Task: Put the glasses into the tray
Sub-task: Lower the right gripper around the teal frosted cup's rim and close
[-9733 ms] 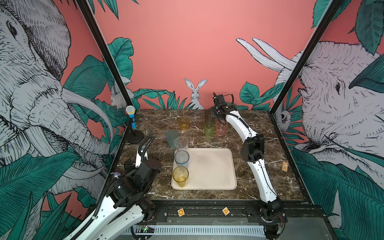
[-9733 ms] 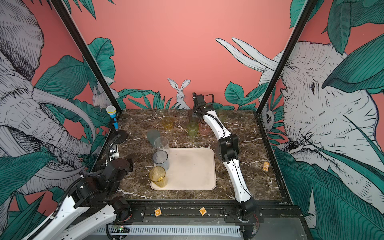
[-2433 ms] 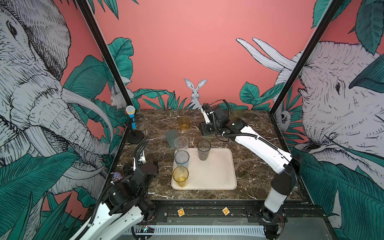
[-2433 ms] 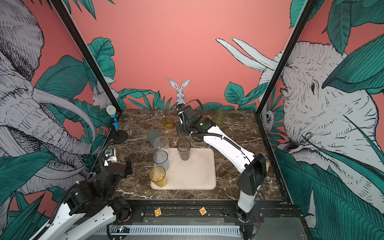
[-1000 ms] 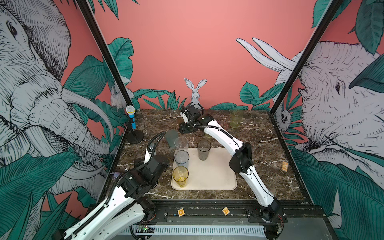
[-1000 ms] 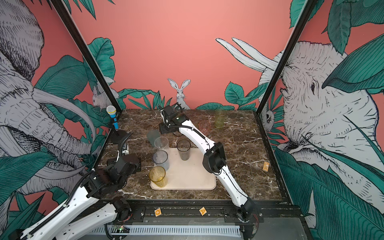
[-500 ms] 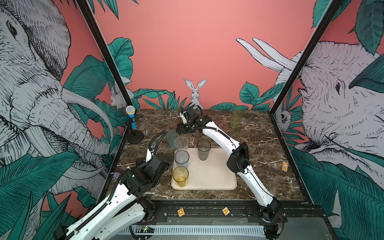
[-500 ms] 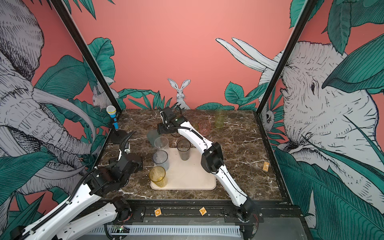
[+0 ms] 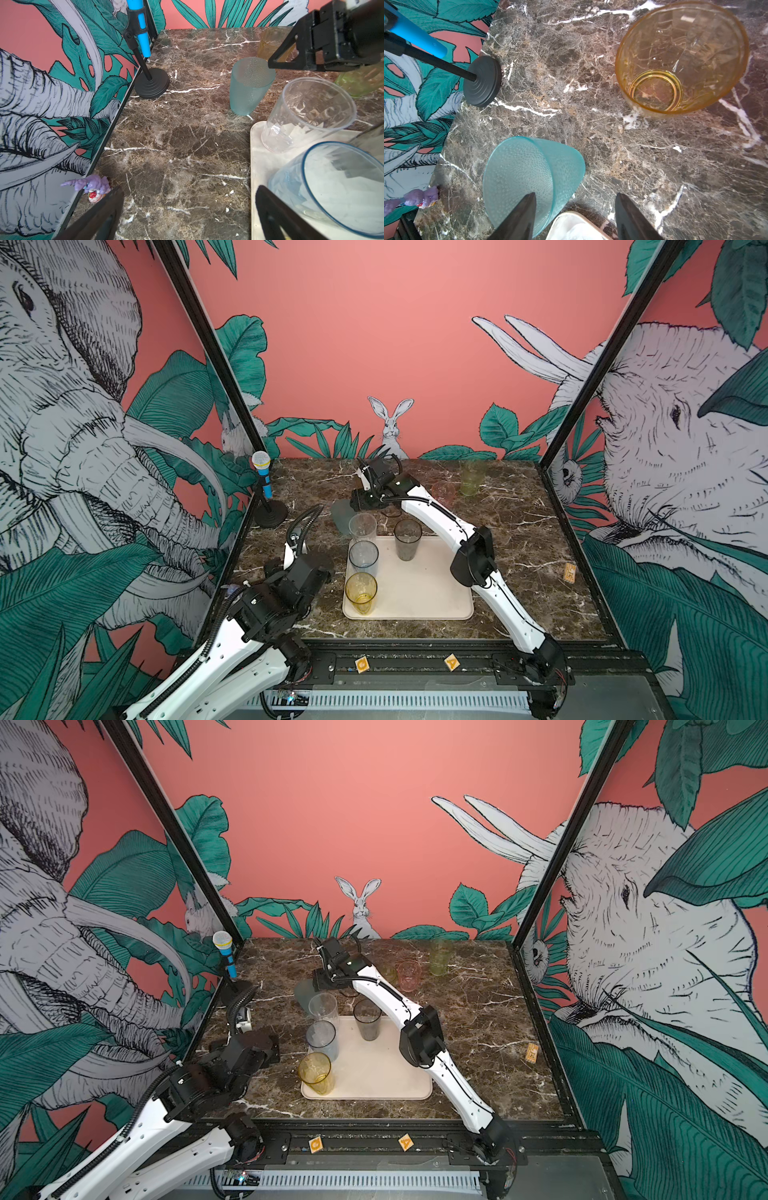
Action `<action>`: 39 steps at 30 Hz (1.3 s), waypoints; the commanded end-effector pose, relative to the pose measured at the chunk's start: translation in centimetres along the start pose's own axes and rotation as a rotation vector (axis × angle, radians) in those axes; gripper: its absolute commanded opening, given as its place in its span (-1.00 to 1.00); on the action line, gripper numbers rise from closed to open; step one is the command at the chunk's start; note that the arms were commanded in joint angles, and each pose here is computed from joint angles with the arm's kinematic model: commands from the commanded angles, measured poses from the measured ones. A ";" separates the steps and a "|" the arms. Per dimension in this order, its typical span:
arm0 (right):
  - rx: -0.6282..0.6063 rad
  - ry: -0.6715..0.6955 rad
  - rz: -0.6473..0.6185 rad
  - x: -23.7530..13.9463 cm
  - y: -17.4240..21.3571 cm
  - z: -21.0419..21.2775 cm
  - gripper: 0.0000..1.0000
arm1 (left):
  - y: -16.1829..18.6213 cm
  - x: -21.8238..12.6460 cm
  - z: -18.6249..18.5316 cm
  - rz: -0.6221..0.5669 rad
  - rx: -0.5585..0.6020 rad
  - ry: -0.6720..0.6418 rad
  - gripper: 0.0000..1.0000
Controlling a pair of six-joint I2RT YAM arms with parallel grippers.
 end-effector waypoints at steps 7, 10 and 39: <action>0.008 0.008 -0.018 1.1 0.0 0.4 0.17 | 0.3 -0.3 1.0 0.002 -0.025 -0.018 0.98; 0.009 0.015 -0.009 1.3 0.3 0.3 0.14 | 0.5 -0.3 1.1 0.003 -0.035 -0.010 0.98; -0.022 0.057 0.022 1.1 1.0 -0.4 -0.38 | 1.0 -0.2 1.6 0.005 -0.044 -0.009 0.99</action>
Point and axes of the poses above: each gripper's point midway between its finger pads, its own x axis out along the fingers, its own z axis along the line the jaws close on, y = z × x, the point moved 5 cm from there along -x, back along the fingers, and after that the axes turned 14 degrees about -x, right-handed, at the moved point
